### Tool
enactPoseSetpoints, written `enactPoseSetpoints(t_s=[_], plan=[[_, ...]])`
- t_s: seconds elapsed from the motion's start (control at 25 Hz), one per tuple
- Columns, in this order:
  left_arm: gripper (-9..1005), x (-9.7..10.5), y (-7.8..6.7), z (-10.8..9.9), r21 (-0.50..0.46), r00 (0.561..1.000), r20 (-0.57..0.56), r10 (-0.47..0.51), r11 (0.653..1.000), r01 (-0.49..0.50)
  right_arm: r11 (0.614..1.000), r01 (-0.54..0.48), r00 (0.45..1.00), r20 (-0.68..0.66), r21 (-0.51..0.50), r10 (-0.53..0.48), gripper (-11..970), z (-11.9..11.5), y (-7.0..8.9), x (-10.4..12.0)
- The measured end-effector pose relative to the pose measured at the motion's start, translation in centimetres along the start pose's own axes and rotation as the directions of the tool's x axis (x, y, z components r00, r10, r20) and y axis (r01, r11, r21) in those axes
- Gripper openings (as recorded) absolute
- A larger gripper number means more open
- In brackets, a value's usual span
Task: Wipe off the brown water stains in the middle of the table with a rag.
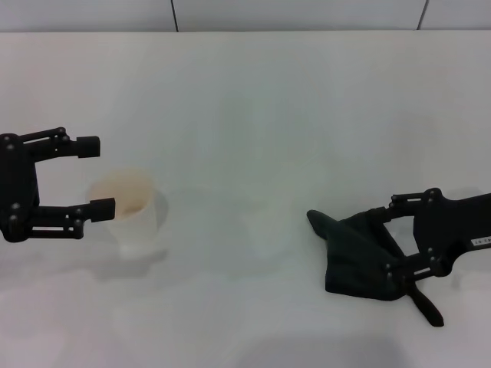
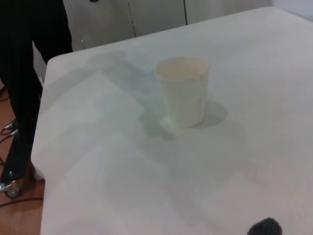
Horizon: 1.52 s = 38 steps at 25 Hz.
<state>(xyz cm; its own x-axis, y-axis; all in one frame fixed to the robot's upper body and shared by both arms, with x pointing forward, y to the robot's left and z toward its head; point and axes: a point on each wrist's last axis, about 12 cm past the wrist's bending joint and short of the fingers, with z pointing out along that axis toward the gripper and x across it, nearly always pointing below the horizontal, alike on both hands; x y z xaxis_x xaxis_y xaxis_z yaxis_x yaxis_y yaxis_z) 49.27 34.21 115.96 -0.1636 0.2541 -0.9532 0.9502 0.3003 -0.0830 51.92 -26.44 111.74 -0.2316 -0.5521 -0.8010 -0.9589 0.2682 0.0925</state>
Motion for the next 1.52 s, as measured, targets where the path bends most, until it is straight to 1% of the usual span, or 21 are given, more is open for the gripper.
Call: enactPoseSetpoints(t_s=[0.24, 0.56, 1.52], plan=[[888, -0.06, -0.14, -0.07, -0.007, 1.000, -0.004, 0.008, 1.000, -0.008, 1.000, -0.003, 1.000, 0.023, 0.014, 0.003, 849, 0.14, -0.15, -0.06], [888, -0.02, -0.14, 0.00, -0.009, 1.000, -0.002, 0.013, 1.000, -0.013, 0.999, -0.022, 0.998, 0.053, 0.039, 0.020, 850, 0.62, -0.48, 0.43], [888, -0.07, -0.13, 0.11, -0.010, 1.000, 0.009, 0.028, 1.000, -0.027, 0.999, -0.038, 0.998, 0.059, 0.028, 0.036, 850, 0.66, -0.38, 0.48]])
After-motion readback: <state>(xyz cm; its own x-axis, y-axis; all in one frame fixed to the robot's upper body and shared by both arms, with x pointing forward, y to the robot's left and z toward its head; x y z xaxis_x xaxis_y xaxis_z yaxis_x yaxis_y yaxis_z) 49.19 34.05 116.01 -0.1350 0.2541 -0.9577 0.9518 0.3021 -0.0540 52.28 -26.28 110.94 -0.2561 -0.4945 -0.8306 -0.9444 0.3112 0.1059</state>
